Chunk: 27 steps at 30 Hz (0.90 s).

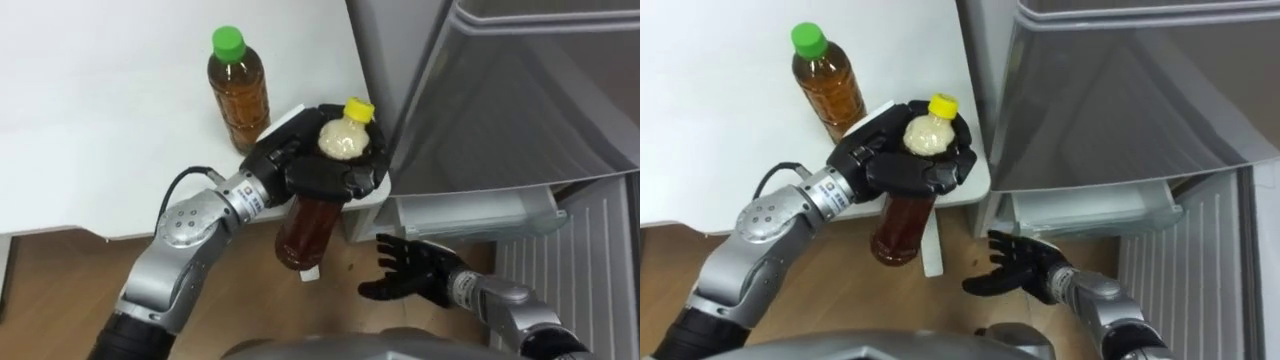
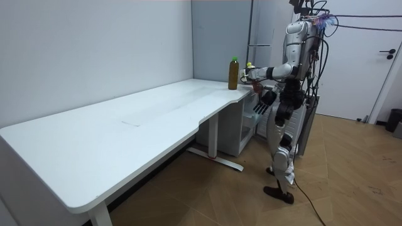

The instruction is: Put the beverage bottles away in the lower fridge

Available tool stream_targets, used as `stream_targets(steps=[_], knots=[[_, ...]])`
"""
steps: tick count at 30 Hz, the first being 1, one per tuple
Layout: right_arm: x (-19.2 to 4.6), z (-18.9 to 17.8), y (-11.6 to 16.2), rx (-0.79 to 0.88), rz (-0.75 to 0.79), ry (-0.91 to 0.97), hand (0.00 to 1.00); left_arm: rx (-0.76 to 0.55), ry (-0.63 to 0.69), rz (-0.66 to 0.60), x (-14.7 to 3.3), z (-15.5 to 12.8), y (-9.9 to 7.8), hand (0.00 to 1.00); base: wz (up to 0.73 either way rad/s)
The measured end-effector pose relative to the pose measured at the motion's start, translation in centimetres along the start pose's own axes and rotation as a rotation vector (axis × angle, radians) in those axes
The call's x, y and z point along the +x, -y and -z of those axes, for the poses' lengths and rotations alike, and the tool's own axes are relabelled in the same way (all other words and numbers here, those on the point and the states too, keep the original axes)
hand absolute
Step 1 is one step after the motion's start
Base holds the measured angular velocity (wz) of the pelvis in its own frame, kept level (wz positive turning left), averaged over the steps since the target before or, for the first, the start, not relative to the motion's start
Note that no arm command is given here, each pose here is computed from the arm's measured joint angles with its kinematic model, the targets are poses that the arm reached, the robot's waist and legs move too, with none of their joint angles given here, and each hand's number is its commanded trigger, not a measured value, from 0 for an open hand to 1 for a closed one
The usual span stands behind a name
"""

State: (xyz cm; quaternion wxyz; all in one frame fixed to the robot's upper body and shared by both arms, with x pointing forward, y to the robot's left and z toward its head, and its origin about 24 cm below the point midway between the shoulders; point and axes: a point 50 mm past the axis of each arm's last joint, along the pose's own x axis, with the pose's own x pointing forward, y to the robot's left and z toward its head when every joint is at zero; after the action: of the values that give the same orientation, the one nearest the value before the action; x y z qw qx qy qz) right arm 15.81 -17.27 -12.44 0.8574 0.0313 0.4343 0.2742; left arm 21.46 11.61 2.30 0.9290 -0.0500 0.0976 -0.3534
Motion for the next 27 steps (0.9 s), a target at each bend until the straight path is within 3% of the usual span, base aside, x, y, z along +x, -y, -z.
stream_targets(steps=[15,27], knots=[[-0.2,-3.0,-3.3,-0.135,-0.331,0.105,0.00,-0.038,-0.045,0.015,-0.3,1.4,0.8,1.00,-0.01],[-0.7,-3.6,-5.1,-0.193,-0.494,0.117,0.00,-0.096,-0.058,0.053,0.0,2.3,1.7,1.00,-0.01]])
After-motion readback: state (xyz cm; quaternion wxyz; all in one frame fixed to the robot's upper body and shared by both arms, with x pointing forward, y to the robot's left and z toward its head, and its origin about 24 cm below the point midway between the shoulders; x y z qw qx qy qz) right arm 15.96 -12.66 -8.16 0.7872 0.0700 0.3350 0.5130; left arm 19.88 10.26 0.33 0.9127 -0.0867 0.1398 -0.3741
